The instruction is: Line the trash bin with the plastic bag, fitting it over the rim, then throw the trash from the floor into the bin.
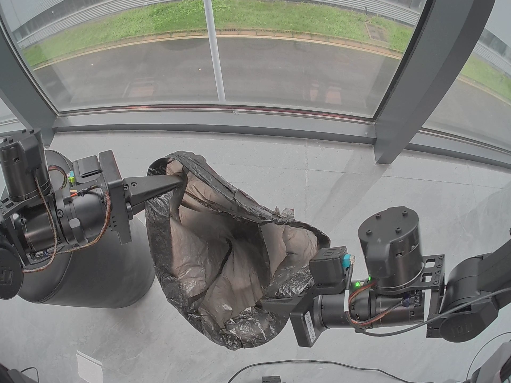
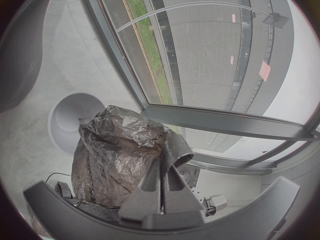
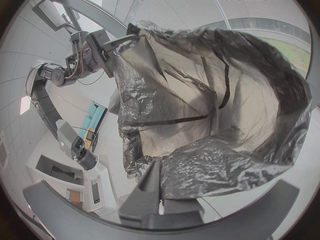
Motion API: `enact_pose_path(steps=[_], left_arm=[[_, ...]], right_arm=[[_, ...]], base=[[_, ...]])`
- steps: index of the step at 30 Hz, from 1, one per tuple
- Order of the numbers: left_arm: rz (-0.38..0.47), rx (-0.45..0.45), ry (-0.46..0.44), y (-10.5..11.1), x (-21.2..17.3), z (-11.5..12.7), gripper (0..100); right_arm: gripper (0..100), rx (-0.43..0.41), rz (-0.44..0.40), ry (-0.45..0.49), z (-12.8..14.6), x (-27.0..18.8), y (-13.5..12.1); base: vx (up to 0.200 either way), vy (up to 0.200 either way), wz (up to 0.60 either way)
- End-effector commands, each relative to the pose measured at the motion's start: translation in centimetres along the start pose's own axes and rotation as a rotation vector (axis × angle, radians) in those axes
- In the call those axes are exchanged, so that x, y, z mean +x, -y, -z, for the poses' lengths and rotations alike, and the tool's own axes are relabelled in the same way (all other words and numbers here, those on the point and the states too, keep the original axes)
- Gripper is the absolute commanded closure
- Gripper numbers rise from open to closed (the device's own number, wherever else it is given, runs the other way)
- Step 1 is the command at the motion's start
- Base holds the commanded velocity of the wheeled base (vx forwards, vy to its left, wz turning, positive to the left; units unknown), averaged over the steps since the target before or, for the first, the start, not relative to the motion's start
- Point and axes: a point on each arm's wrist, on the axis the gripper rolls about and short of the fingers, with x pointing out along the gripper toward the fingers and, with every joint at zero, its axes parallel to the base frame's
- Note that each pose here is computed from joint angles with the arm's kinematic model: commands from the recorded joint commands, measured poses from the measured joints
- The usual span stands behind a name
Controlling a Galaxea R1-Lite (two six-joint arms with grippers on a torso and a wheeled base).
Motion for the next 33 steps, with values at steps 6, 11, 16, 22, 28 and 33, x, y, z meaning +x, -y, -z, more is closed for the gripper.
enact_pose_path(steps=[6,11,16,22,28,33], left_arm=[[-0.023,-0.011,0.039,-1.7,1.1,-1.6,100],[-0.04,-0.02,0.048,-2.4,1.8,-2.5,100],[-0.044,-0.024,0.047,-2.9,2.1,-3.2,100],[-0.023,-0.013,0.061,-4.4,3.5,-4.1,100],[-0.03,-0.016,0.062,-5.8,4.4,-4.5,100],[-0.035,-0.018,0.072,-6.7,4.8,-4.9,100]], right_arm=[[100,0.016,0.038,0.004,0.0,4.9,2.2],[100,0.018,0.045,-0.002,0.6,7.4,2.8],[100,0.023,0.072,-0.009,0.9,8.7,3.5],[100,0.018,0.14,0.033,1.1,10.8,4.8],[100,0.028,0.17,0.058,0.9,10.9,6.0],[100,0.042,0.198,0.07,0.6,10.6,7.2]], base=[[0.0,0.0,0.0],[0.0,0.0,0.0],[0.0,0.0,0.0],[0.0,0.0,0.0],[0.0,0.0,0.0],[0.0,0.0,0.0]])
